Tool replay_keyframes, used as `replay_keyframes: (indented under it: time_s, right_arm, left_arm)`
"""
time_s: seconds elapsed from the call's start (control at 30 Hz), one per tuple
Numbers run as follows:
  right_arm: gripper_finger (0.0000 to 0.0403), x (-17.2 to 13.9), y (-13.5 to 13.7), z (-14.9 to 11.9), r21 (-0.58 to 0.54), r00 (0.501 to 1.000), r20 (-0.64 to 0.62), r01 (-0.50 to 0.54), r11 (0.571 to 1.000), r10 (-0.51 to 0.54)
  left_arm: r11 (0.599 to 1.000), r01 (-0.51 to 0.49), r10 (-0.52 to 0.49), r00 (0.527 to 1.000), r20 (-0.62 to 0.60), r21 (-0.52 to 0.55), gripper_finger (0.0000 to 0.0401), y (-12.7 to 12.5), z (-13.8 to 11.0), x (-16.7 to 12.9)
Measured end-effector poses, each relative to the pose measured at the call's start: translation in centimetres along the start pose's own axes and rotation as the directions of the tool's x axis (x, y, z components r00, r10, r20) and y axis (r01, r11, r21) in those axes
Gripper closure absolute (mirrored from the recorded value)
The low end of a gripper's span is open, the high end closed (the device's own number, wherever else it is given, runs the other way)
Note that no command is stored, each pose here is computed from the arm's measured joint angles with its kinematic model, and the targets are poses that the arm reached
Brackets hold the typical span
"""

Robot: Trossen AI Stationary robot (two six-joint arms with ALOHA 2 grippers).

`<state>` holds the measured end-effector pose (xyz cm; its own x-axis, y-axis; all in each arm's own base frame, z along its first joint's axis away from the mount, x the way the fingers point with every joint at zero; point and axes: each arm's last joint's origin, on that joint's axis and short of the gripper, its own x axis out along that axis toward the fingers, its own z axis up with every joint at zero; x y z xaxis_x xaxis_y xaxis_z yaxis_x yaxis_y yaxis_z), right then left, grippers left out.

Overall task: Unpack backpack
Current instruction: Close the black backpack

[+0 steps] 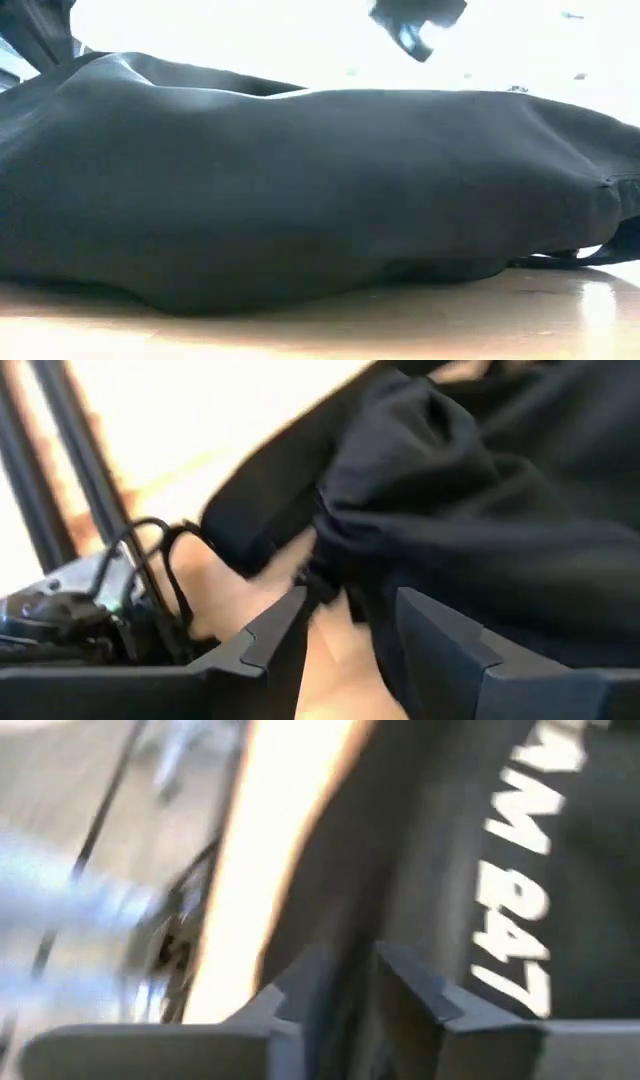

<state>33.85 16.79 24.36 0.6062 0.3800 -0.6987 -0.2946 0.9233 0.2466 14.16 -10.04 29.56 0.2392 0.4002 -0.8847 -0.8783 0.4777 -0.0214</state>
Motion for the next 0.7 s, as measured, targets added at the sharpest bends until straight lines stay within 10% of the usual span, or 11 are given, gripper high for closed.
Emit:
replay_keyframes:
  time_s: [0.13, 0.23, 0.43, 0.7]
  right_arm:
    - [0.0253, -1.9, 2.4, -0.1, -0.291, 0.947, -0.245, -0.276, 0.916, 0.207]
    - [0.0219, -2.8, 3.9, -2.1, -0.341, 0.891, -0.435, -0.296, 0.892, 0.13]
    - [0.0174, -3.7, 4.8, -7.1, -0.298, 0.732, -0.63, 0.078, 0.951, -0.257]
    - [0.0146, -2.5, 3.2, -11.8, -0.127, 0.627, -0.657, 0.456, 0.881, -0.419]
  left_arm:
    - [0.995, 0.1, -0.099, 0.994, -0.043, 0.026, 0.028, -0.9, -1.2, -0.7]
    - [0.983, 0.179, -0.178, 0.983, -0.04, 0.03, 0.0286, -2.3, -2.5, -0.7]
    - [0.965, 0.26, -0.259, 0.965, -0.031, 0.032, 0.0292, -6.0, -5.6, 0.5]
    - [0.93, 0.367, -0.367, 0.928, -0.067, -0.012, 0.0293, -10.1, -9.2, 2.3]
